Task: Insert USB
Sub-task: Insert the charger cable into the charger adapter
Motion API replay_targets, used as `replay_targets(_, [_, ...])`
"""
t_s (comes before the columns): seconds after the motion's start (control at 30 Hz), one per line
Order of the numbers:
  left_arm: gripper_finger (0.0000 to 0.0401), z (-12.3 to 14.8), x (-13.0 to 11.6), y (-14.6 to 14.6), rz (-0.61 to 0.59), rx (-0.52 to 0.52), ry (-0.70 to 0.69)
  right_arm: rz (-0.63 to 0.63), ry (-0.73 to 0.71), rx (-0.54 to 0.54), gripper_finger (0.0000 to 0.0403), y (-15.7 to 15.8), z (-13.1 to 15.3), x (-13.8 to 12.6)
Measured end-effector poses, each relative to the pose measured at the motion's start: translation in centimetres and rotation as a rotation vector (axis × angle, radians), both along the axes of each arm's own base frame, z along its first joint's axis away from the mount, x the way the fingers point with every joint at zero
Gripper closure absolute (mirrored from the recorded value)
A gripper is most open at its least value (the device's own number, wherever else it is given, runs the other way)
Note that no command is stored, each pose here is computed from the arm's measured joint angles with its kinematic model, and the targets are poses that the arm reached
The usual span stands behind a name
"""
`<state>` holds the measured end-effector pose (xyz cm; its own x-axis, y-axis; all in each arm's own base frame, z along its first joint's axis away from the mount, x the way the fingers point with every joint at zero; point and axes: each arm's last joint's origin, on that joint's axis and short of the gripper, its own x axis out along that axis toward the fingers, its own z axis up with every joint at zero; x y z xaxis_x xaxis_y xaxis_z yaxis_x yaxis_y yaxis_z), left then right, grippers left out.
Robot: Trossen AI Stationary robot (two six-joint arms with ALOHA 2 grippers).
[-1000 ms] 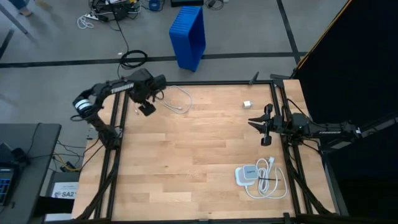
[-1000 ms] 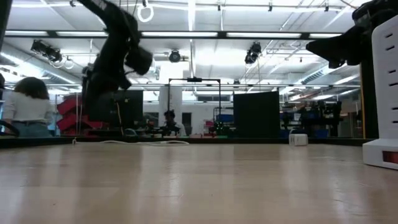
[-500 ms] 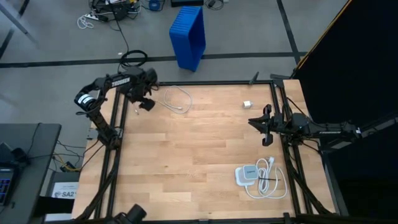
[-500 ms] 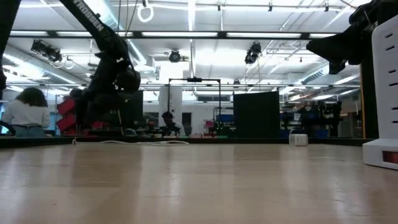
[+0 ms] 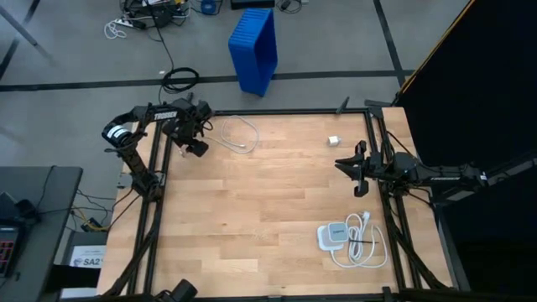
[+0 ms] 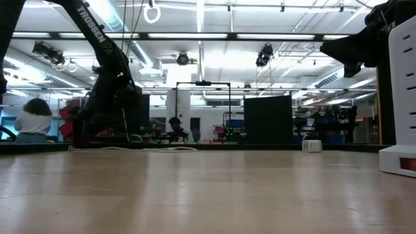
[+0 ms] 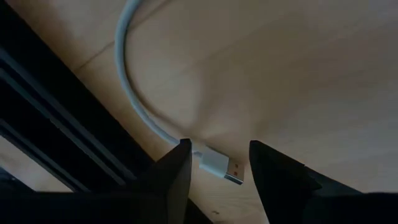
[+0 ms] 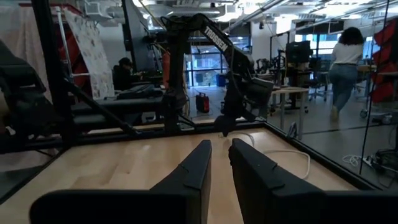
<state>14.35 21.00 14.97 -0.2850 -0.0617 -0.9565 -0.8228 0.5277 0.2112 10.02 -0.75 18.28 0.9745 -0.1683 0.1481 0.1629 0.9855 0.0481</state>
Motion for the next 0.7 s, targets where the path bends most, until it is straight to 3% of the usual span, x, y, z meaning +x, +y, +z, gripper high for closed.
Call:
replay_targets(0.4, [0.0254, 2.8, 0.5, -0.1, -0.268, -0.148, 0.055, -0.001, 0.001, -0.004, 0.0380, 0.0, 0.0, 0.0])
replay_targets(0.7, [0.0254, 1.0, 1.7, -2.2, -0.719, -0.219, 0.159, -0.001, 0.006, -0.003, 0.0369, 0.0, 0.0, 0.0])
